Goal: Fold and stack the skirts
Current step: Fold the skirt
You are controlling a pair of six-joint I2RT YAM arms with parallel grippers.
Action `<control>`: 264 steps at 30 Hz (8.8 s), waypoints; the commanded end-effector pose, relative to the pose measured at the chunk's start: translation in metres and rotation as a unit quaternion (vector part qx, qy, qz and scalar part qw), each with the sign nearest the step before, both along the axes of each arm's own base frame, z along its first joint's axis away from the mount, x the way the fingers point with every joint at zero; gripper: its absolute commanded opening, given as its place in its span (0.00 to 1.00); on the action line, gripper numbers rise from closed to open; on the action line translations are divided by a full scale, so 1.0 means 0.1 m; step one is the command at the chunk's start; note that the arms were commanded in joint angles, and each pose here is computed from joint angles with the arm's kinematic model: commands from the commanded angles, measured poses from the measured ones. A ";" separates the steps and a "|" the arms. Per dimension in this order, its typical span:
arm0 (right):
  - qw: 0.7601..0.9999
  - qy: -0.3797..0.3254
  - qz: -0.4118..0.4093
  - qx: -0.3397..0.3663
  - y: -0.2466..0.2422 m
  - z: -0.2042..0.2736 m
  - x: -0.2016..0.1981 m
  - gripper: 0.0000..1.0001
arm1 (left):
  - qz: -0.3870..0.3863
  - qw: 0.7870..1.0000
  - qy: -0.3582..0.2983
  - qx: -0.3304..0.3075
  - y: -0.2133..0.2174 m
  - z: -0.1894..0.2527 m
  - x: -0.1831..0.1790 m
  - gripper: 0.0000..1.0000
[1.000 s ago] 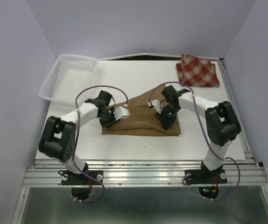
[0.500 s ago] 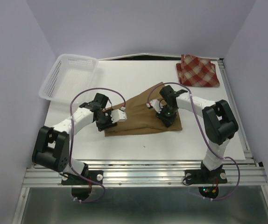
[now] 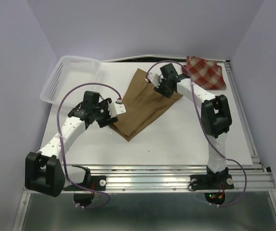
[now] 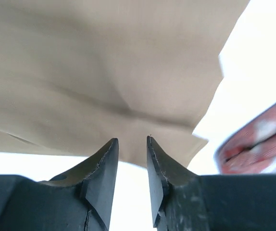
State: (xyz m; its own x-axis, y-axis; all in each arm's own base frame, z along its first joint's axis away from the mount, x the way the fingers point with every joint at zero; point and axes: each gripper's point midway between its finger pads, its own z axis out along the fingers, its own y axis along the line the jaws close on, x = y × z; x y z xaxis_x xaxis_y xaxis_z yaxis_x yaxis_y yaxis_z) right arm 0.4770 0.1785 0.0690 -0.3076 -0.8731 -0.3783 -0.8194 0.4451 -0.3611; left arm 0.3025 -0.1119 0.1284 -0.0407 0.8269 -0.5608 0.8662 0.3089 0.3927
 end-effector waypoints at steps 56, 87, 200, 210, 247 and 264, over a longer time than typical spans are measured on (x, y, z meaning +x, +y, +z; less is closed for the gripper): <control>0.940 0.243 0.096 0.222 0.81 0.03 -1.51 0.41 | -0.317 0.926 -0.184 0.084 -1.30 -0.48 -0.70 0.78; 0.909 0.359 0.003 0.209 0.74 -0.65 -1.85 0.38 | -0.252 0.963 -0.034 0.088 -1.96 -1.29 -1.06 0.55; 0.934 0.214 -0.068 0.277 0.68 0.23 -0.52 0.57 | -0.260 0.905 -0.308 0.137 -1.76 0.70 0.08 0.00; 0.925 0.246 -0.090 0.276 0.76 -0.10 -0.39 0.45 | -0.293 0.890 -0.326 0.126 -1.82 0.79 0.06 0.00; 0.895 0.325 -0.088 0.293 0.90 -0.49 -0.66 0.16 | -0.401 0.806 -0.394 0.188 -2.22 0.32 0.79 0.00; 0.895 0.329 -0.084 0.289 0.88 -0.49 -0.70 0.16 | -0.399 0.787 -0.427 0.199 -2.26 0.10 0.93 0.31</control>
State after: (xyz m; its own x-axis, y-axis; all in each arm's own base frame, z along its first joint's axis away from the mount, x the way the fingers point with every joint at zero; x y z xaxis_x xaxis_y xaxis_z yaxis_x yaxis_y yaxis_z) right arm 0.4199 0.2667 0.0299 -0.7381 -0.4789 -0.4752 -0.6744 0.5444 0.4988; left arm 0.3856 -0.3284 0.1126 0.8418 0.5168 0.1556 0.1865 -0.5490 0.8148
